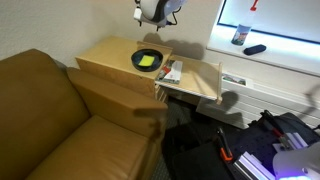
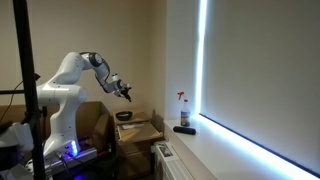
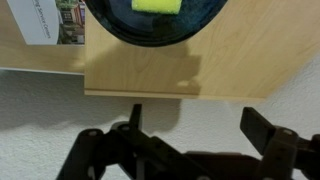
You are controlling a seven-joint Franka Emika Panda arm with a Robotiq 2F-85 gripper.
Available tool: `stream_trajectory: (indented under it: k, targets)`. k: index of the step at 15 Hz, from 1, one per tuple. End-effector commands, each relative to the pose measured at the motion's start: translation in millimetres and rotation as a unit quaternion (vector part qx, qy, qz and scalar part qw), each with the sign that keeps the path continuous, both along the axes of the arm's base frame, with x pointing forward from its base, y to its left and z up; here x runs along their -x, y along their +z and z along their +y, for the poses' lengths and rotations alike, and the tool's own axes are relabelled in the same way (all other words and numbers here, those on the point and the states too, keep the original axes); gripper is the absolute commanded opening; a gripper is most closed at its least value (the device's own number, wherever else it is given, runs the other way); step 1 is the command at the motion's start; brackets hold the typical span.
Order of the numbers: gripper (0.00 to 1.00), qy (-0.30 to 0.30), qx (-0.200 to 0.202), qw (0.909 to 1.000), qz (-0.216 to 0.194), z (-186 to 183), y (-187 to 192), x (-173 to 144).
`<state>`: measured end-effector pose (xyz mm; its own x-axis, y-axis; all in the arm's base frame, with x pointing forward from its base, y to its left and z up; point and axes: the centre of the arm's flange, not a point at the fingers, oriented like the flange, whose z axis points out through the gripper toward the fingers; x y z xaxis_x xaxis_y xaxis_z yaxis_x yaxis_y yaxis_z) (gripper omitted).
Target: Take the sponge out of the bowl and place it on the pullout table
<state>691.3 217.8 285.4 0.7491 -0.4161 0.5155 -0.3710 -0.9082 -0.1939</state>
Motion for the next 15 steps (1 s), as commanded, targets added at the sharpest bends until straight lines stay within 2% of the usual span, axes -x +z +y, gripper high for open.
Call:
stream_trajectory:
  k: [1, 2, 3, 5, 7, 8, 11, 15]
  targets:
    - [1.00, 0.011, -0.064, 0.9954, 0.071, -42.2, 49.9, -0.4]
    - [1.00, 0.011, -0.080, 0.9926, 0.092, -51.4, 63.6, 0.2]
    - [1.00, 0.010, -0.055, 0.9972, 0.049, -24.4, 43.0, -2.0]
    - [1.00, 0.015, -0.071, 0.9951, 0.068, -39.7, 65.9, -1.3]
    - [1.00, 0.015, -0.073, 0.9947, 0.071, -42.1, 70.2, 0.1]
    - [1.00, 0.008, -0.066, 0.9941, 0.086, -43.3, 66.1, -1.6]
    - [1.00, 0.002, -0.063, 0.9907, 0.120, -46.9, 47.4, 1.4]
    - [1.00, -0.009, -0.071, 0.9808, 0.181, -3.0, -33.7, 23.0]
